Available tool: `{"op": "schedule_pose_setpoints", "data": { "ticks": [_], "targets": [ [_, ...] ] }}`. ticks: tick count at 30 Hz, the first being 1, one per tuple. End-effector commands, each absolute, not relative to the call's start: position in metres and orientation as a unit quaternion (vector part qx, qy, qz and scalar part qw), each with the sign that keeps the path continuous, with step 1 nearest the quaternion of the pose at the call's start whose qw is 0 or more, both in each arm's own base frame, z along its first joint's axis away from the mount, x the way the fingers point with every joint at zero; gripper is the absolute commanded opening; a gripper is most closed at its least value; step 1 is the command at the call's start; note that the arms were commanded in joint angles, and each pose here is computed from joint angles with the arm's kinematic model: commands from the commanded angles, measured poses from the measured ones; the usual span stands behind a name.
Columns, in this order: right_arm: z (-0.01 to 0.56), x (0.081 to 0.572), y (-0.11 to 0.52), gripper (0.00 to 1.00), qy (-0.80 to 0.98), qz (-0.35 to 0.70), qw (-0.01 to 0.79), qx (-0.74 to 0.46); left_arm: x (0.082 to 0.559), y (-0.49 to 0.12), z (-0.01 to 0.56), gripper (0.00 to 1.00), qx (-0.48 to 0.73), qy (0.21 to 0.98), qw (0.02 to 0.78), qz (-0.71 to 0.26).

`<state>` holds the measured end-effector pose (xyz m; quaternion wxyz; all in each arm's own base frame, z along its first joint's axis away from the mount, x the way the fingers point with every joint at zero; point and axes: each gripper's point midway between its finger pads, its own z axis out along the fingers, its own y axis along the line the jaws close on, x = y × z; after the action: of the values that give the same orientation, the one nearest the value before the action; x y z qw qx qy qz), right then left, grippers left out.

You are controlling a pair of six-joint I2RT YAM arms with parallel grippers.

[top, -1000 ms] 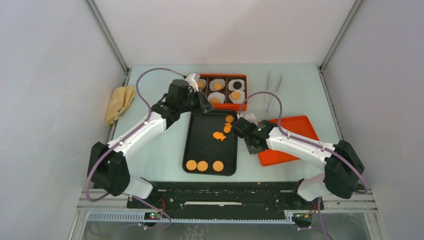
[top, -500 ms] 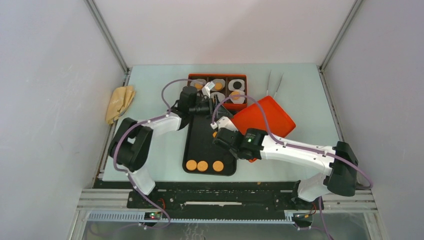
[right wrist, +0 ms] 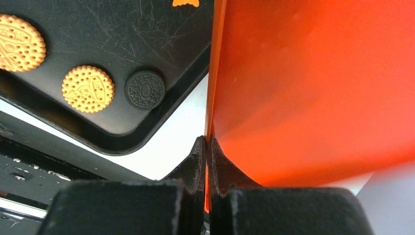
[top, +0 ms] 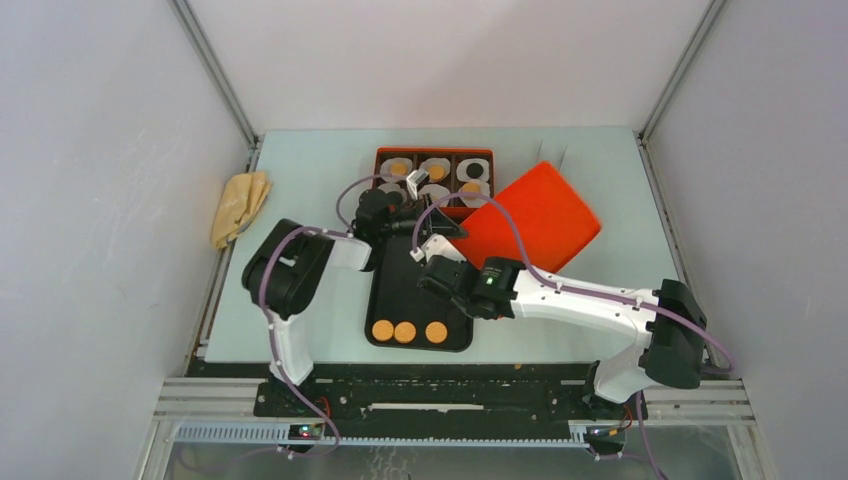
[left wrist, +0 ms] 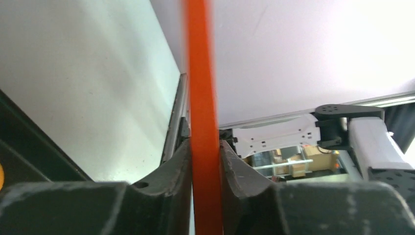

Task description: Pack the cookies

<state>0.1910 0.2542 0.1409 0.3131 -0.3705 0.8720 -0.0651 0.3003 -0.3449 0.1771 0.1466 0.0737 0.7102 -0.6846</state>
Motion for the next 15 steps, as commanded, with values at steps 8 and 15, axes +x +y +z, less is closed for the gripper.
{"op": "schedule_pose_setpoints", "data": {
  "ticks": [8, 15],
  "targets": [
    [0.186, 0.221, 0.264, 0.00, 0.850, -0.081, 0.399, -0.333, 0.282, -0.343, 0.179, 0.03, 0.056, 0.656, 0.094, -0.747],
    [0.207, 0.222, 0.256, 0.57, 0.813, -0.158, 0.464, -0.314, 0.288, -0.342, 0.200, 0.00, 0.039, 0.653, 0.107, -0.749]
  ]
}}
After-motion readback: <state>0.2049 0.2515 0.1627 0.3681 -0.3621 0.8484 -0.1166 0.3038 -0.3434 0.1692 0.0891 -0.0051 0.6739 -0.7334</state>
